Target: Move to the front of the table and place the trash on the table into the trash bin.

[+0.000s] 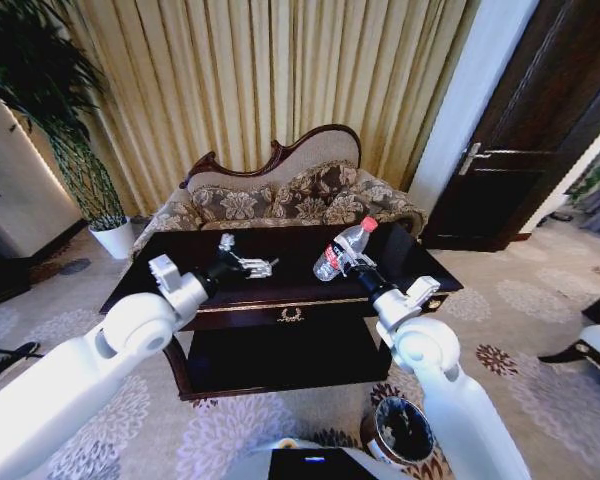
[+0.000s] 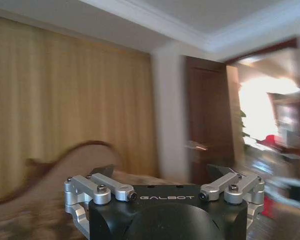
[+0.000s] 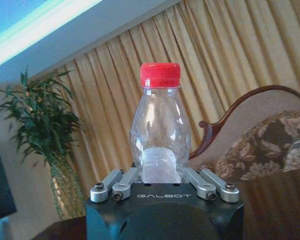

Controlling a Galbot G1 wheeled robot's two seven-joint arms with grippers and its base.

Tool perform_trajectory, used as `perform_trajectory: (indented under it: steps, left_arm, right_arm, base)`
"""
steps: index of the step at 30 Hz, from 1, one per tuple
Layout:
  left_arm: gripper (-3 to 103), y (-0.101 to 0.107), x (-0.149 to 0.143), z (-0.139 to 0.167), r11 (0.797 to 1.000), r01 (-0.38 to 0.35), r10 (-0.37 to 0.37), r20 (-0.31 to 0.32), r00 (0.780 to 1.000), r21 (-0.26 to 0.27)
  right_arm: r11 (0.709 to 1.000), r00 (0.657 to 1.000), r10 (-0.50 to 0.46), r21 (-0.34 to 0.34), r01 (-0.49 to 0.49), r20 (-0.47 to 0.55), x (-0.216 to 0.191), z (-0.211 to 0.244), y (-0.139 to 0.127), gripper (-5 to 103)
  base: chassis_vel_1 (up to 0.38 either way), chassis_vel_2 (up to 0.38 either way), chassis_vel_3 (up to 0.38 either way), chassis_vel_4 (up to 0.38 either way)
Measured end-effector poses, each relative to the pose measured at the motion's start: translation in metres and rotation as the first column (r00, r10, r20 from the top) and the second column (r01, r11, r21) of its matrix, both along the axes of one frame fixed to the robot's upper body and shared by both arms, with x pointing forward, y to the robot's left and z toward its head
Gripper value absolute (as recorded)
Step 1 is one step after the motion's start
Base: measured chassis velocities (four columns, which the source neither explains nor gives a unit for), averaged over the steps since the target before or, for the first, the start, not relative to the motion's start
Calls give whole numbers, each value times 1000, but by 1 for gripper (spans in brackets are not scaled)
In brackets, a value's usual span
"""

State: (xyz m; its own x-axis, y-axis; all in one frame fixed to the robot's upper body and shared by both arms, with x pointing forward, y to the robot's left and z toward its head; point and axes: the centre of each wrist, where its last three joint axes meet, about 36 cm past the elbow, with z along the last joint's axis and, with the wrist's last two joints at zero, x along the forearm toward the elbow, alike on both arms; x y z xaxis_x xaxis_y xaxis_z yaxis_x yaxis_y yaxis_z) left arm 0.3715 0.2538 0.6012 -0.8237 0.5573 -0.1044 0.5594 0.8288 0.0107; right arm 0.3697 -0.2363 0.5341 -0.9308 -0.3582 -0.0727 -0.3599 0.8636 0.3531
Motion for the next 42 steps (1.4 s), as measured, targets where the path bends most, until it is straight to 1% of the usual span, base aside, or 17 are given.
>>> perform_trajectory:
  steps: [1, 3, 4, 5, 6, 8, 9, 10, 13, 14, 16, 19, 20, 22, 24, 27, 42]
  left_arm:
    - [100, 2, -2, 0, 993, -119, 118, -9, 993, -14]
    - [100, 5, -2, 0, 986, -166, 166, -10, 986, -14]
    - [100, 10, -2, -3, 975, -224, 224, -8, 975, -6]
    - [100, 21, -1, -8, 949, -313, 314, -5, 950, 22]
    - [100, 21, -1, -8, 949, -313, 314, -5, 950, 22]
    - [100, 37, -2, -15, 910, -411, 411, -1, 911, 57]
    - [100, 55, -5, -17, 867, -492, 494, -6, 870, 79]
    - [100, 55, -5, -17, 867, -492, 494, -6, 870, 79]
    - [100, 82, -14, -16, 797, -596, 599, -9, 800, 96]
    - [100, 82, -14, -16, 797, -596, 599, -9, 800, 96]
    - [100, 104, -25, -19, 735, -670, 674, -5, 739, 107]
    - [100, 115, -31, -22, 711, -695, 700, -12, 714, 107]
    - [100, 125, -39, -26, 688, -718, 723, -25, 690, 102]
    - [100, 125, -39, -27, 686, -720, 726, -26, 688, 101]
    - [100, 138, -48, -27, 663, -742, 747, -23, 665, 99]
    - [100, 143, -51, -24, 657, -747, 752, -11, 660, 100]
    - [100, 141, -45, -18, 687, -718, 721, 12, 693, 111]
  right_arm:
    - [999, 1000, -22, -26, 22, 1, 3, -3, -2, 26]
    - [999, 999, -35, -41, 35, 3, 4, -5, -4, 26]
    - [996, 998, -55, -64, 56, 7, 6, -8, -6, 26]
    - [990, 996, -90, -103, 91, 15, 8, -13, -11, 26]
    - [990, 996, -90, -103, 91, 15, 8, -13, -11, 26]
    - [979, 990, -137, -151, 138, 19, 11, -20, -18, 26]
    - [968, 985, -174, -180, 175, 24, 12, -24, -25, 26]
    - [968, 985, -174, -180, 175, 24, 12, -24, -25, 26]
    - [951, 974, -226, -210, 228, 35, 14, -27, -40, 26]
    - [951, 974, -226, -210, 228, 35, 14, -27, -40, 26]
    - [928, 963, -264, -256, 271, 62, 17, -31, -49, 26]
    - [910, 955, -284, -291, 295, 81, 20, -34, -53, 26]
    - [892, 949, -302, -323, 317, 97, 21, -37, -58, 26]
    - [890, 948, -303, -326, 318, 98, 21, -38, -58, 26]
    - [874, 943, -317, -354, 333, 104, 21, -39, -64, 26]
    - [868, 940, -325, -361, 341, 108, 20, -38, -68, 26]
    - [862, 933, -344, -358, 359, 107, 11, -34, -84, 26]
  base:
    - [0, 0, 0, 0]
    - [0, 0, 0, 0]
    - [0, 0, 0, 0]
    - [0, 0, 0, 0]
    - [0, 0, 0, 0]
    - [0, 0, 0, 0]
    - [0, 0, 0, 0]
    - [0, 0, 0, 0]
    - [0, 0, 0, 0]
    - [0, 0, 0, 0]
    - [0, 0, 0, 0]
    - [0, 0, 0, 0]
    - [0, 0, 0, 0]
    - [0, 0, 0, 0]
    - [0, 0, 0, 0]
    - [0, 0, 0, 0]
    - [16, -22, -17, 17]
